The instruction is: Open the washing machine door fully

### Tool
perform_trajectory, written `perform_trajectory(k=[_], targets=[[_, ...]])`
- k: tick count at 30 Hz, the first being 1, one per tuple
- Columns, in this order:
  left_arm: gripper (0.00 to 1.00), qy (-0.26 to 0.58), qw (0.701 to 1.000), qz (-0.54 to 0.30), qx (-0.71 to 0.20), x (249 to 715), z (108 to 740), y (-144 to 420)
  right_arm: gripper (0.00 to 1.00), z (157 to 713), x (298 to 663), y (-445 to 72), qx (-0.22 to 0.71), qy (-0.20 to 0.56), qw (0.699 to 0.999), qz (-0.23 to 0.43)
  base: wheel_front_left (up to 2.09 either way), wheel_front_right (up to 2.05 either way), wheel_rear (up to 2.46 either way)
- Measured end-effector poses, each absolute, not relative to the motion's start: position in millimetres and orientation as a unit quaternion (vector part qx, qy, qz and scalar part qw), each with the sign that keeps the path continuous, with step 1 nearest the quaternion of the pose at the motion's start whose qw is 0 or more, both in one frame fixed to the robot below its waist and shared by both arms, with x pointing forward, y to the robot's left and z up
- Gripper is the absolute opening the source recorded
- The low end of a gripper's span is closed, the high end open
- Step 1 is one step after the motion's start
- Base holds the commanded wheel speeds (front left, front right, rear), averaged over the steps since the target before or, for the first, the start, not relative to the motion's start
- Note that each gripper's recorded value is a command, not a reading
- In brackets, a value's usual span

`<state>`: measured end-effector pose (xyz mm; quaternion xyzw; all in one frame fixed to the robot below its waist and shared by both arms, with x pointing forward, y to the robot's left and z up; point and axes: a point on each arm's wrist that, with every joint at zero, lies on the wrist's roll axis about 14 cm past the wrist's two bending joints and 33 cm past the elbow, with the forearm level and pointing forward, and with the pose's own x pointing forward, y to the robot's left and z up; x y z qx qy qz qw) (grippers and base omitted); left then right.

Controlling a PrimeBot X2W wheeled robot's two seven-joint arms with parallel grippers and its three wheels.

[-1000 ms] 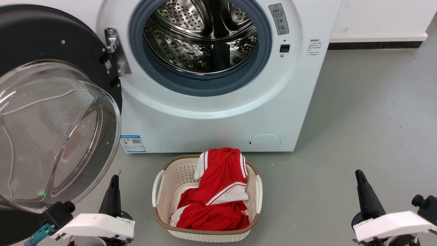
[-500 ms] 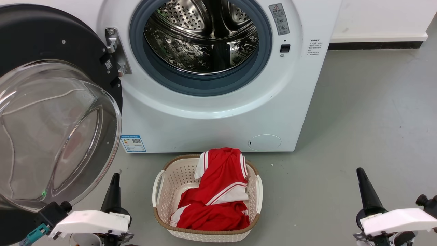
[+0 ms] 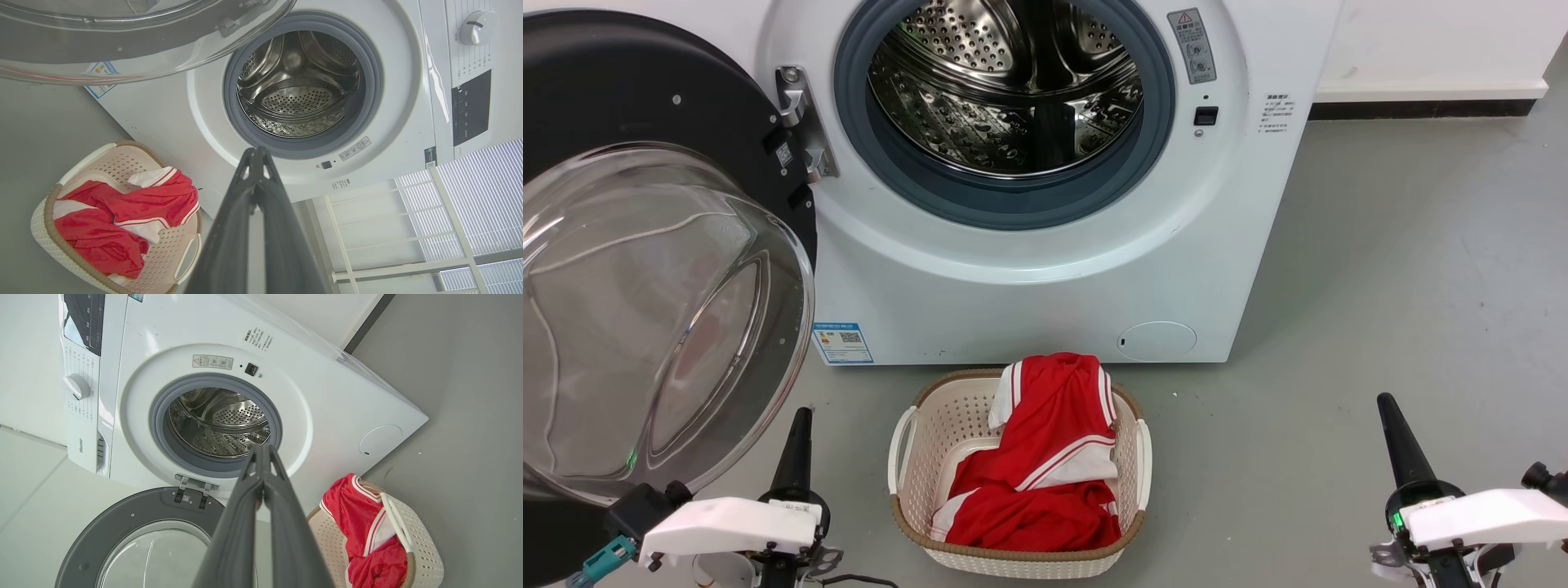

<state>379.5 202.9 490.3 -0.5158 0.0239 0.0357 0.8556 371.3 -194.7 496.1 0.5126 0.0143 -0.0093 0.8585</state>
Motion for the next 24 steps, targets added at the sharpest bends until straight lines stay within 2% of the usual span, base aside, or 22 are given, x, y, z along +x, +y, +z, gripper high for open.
perform_trajectory(k=[24], targets=[[0.0,0.017,0.79,0.023,-0.612,384.1,496.1,200.5,0.0,499.1,378.9,-197.4,0.609,0.011,0.793,-0.009,0.0,0.0,0.0]])
